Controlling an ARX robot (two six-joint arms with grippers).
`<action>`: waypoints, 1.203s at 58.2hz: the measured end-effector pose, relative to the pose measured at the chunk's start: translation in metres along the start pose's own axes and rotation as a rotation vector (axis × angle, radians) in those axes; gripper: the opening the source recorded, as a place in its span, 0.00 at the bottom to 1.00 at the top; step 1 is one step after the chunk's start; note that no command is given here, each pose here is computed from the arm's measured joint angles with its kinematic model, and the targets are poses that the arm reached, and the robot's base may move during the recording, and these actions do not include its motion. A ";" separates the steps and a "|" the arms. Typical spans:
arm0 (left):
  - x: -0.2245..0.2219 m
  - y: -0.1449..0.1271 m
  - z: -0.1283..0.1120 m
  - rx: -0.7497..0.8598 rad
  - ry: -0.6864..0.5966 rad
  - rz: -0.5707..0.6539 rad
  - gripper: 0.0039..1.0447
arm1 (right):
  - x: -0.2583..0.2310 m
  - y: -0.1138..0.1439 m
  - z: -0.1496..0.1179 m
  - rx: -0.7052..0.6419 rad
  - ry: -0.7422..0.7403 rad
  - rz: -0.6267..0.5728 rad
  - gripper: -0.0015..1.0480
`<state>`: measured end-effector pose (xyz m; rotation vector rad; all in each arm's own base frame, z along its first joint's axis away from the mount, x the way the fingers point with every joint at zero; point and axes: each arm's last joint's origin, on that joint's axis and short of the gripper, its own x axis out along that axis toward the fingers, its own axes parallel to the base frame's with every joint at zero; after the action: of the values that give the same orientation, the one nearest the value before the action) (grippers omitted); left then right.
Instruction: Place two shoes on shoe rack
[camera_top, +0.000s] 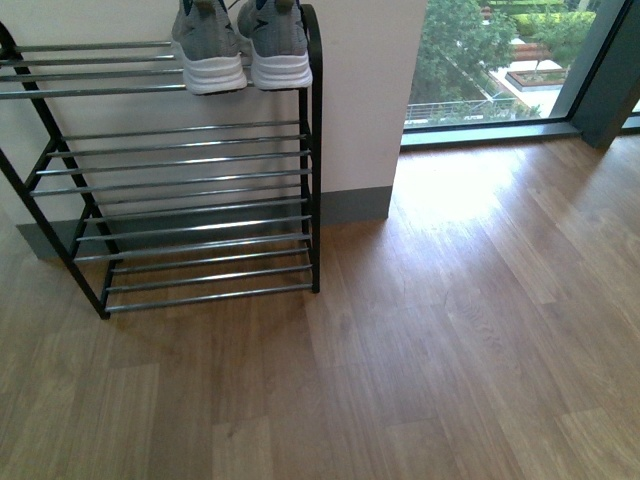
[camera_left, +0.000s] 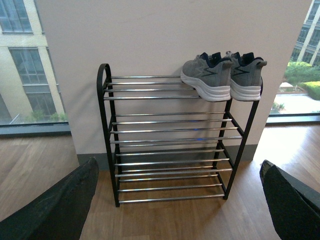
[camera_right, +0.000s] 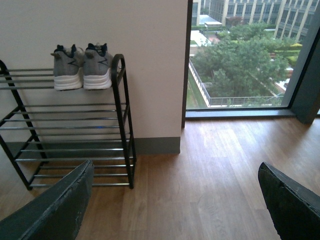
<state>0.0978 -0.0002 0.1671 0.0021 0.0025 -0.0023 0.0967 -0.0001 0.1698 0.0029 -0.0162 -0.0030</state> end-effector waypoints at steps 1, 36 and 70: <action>0.000 0.000 0.000 0.000 0.000 0.000 0.91 | 0.000 0.000 0.000 0.000 0.000 0.002 0.91; 0.000 0.000 0.000 0.000 0.000 -0.002 0.91 | 0.000 0.000 0.000 0.000 0.000 -0.001 0.91; 0.000 0.000 0.000 0.000 -0.001 0.000 0.91 | 0.000 0.000 0.000 0.000 0.001 0.002 0.91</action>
<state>0.0978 -0.0002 0.1671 0.0021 0.0017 -0.0027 0.0967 0.0000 0.1697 0.0025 -0.0151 -0.0007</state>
